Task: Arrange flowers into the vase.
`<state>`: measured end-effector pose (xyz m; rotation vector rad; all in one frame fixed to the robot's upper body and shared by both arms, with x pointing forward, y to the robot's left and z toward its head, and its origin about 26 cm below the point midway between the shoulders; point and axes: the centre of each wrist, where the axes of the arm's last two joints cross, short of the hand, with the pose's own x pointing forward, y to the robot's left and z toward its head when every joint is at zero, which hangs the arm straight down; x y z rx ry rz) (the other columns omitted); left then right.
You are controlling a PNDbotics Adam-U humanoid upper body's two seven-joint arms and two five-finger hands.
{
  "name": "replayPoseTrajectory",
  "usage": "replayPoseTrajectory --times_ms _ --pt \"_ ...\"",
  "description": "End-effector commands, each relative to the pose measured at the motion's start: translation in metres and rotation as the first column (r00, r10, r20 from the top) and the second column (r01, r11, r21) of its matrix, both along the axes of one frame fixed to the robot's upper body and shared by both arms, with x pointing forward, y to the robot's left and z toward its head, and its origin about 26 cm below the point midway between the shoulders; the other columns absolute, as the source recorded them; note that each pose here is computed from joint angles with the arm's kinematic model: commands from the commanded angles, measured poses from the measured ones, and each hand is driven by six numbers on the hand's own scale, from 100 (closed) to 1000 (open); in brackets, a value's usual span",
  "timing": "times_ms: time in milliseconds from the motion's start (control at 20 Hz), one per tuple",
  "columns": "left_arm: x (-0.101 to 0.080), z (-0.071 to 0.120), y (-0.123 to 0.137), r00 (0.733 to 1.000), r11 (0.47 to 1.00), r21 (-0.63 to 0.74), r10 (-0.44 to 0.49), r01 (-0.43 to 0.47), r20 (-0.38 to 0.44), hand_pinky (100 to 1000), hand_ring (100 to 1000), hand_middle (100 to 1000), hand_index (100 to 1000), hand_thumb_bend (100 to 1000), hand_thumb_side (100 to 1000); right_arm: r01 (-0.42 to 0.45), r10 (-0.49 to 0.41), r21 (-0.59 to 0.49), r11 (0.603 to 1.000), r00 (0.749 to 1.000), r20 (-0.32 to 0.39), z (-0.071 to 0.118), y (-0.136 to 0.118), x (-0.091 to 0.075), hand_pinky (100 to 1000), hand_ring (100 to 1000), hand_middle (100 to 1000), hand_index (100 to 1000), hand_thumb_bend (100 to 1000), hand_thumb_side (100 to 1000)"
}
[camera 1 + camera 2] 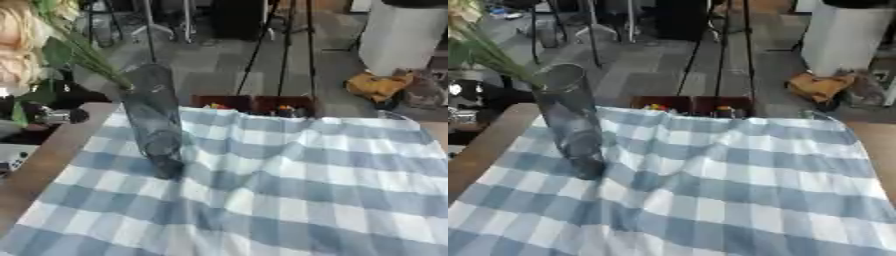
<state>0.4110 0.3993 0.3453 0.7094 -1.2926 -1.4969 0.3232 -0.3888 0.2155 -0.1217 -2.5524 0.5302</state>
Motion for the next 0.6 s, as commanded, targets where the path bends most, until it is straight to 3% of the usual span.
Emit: replayPoseTrajectory --times_ms 50,450,600 --pt "-0.014 0.017 0.01 0.999 0.998 0.06 0.032 -0.033 0.006 1000 1000 1000 1000 503 909 0.003 -0.003 -0.015 1.0 0.999 0.042 0.014 -0.001 -0.005 774 541 437 752 100 1000" --pt "-0.037 0.008 0.011 1.0 0.987 0.16 0.0 0.002 -0.015 1000 1000 1000 1000 496 917 0.007 -0.007 -0.001 1.0 0.999 0.047 0.016 -0.001 -0.006 772 542 438 751 100 1000" --pt "-0.047 0.006 0.006 0.999 0.981 0.191 -0.036 0.038 -0.014 953 1000 1000 1000 477 925 0.009 -0.009 0.007 1.0 0.999 0.049 0.016 0.0 -0.007 771 540 437 749 100 1000"
